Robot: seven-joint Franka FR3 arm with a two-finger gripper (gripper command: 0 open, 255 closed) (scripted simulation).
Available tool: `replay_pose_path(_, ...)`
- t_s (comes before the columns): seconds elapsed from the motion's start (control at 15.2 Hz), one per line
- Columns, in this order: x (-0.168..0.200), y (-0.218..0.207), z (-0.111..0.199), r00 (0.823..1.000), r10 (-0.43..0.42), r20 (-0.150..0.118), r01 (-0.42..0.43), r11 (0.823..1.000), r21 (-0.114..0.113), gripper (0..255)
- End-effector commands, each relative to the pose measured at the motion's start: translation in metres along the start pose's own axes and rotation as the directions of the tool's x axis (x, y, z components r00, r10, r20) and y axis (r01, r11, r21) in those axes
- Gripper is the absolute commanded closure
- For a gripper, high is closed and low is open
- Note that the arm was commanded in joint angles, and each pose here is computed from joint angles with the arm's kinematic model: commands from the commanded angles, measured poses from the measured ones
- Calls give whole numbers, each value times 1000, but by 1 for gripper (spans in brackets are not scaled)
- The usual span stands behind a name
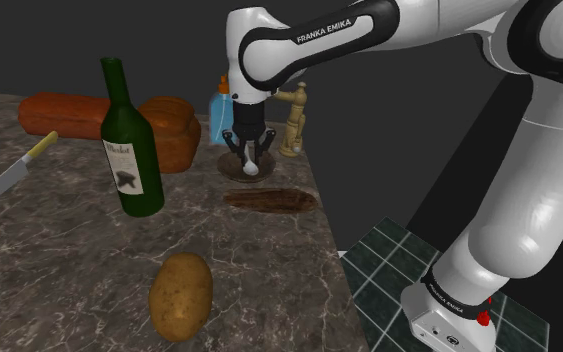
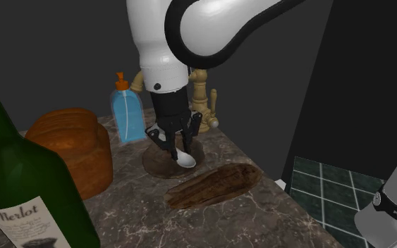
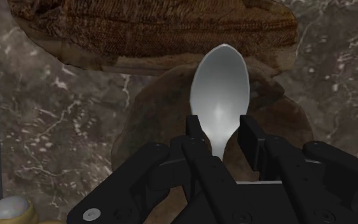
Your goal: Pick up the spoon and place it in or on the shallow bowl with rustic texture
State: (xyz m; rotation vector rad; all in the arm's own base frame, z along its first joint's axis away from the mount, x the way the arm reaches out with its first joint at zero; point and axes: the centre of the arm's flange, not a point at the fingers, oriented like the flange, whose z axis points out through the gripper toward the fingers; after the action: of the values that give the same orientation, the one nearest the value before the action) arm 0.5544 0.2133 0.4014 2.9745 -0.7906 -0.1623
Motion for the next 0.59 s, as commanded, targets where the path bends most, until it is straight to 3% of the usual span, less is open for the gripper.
replay_pose_path(0.0,0,-1,6,1000,0,0,0,1000,0,255)
replay_pose_path(0.46,0,-1,6,1000,0,0,0,1000,0,255)
replay_pose_path(0.53,0,-1,6,1000,0,0,0,1000,0,0)
